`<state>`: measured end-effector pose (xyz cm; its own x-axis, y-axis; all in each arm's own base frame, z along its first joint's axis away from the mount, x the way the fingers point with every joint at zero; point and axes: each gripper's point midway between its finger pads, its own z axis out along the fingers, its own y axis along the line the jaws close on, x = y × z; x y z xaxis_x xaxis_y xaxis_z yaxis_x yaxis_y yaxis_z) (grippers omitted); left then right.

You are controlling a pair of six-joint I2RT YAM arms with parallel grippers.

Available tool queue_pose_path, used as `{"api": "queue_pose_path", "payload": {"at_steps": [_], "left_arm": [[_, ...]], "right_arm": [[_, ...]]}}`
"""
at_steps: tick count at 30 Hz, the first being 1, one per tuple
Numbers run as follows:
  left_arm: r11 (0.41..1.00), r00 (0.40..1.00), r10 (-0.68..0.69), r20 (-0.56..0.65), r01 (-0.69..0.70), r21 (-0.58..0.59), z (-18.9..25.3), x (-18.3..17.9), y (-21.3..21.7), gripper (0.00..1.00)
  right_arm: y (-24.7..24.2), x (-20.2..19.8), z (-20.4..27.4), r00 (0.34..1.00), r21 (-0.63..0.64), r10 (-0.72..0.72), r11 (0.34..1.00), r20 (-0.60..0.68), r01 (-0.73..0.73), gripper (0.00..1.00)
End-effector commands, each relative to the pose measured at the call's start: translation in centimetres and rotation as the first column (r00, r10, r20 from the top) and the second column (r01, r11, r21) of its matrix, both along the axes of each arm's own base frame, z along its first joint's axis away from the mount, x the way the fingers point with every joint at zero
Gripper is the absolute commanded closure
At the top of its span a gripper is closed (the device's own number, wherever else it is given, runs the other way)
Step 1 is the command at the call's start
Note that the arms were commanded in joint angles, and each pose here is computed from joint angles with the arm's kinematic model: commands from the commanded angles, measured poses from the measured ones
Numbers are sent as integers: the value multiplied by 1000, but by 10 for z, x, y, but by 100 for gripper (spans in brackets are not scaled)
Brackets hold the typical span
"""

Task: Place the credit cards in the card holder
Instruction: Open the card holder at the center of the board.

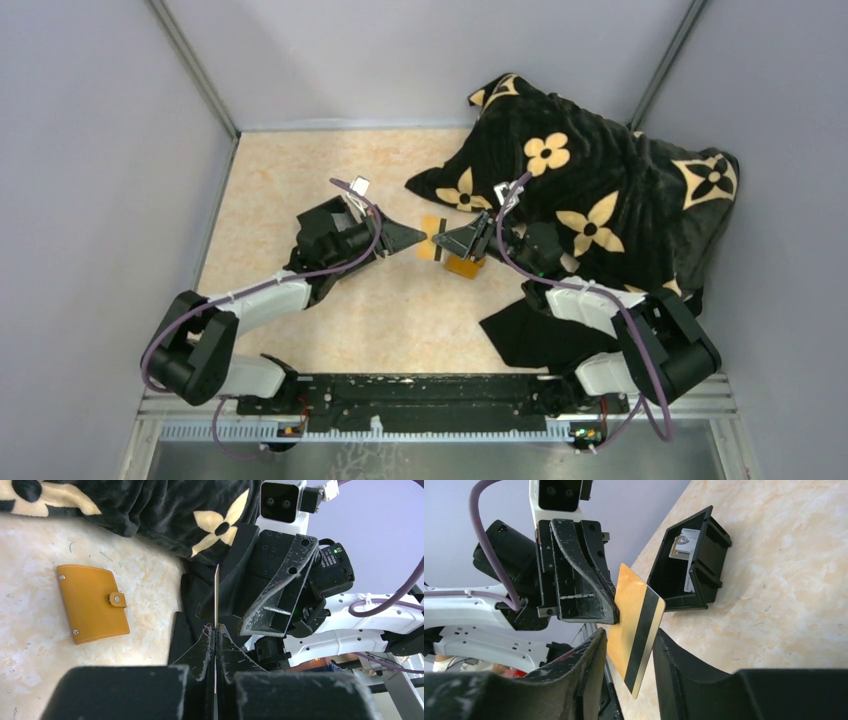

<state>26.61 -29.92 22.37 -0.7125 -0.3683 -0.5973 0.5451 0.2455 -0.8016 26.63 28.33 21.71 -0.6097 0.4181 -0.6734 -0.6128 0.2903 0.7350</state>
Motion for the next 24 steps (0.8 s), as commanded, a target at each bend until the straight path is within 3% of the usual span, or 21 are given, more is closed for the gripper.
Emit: {"api": "queue_pose_path", "payload": {"at_steps": [1,3,6,7,9,10,11,13,19,24], "left_arm": [[998,998,-42,44,44,-48,13,-4,-4,100],[997,998,-51,40,53,-53,12,-4,-6,100],[997,998,-60,32,61,-51,10,-2,-8,100],[997,998,-59,26,60,-50,9,0,-8,99],[999,999,-38,2,38,-37,3,6,-6,82],[1000,1000,-10,-15,10,-27,-1,11,-4,58],[1000,999,22,-29,-23,-10,-6,17,-1,46],[994,993,101,-54,-99,44,-18,29,6,36],[944,951,293,-96,-272,186,-52,60,23,28],[894,932,362,-26,-339,291,-71,78,24,33]], "right_arm": [[0,-3,18,997,63,38,997,69,-42,66],[0,-4,17,997,74,51,996,64,-56,76],[0,-5,19,996,96,68,993,64,-74,100],[-1,-5,20,995,104,72,991,63,-78,100],[-3,-5,20,996,106,68,992,54,-74,100],[-5,-4,19,997,100,61,993,50,-65,100],[-7,-2,18,998,87,53,995,40,-56,100],[-11,1,13,999,38,21,999,26,-22,100],[-29,21,-1,990,-180,-135,975,-27,128,100],[-56,41,-26,944,-417,-309,878,-118,235,100]]}}
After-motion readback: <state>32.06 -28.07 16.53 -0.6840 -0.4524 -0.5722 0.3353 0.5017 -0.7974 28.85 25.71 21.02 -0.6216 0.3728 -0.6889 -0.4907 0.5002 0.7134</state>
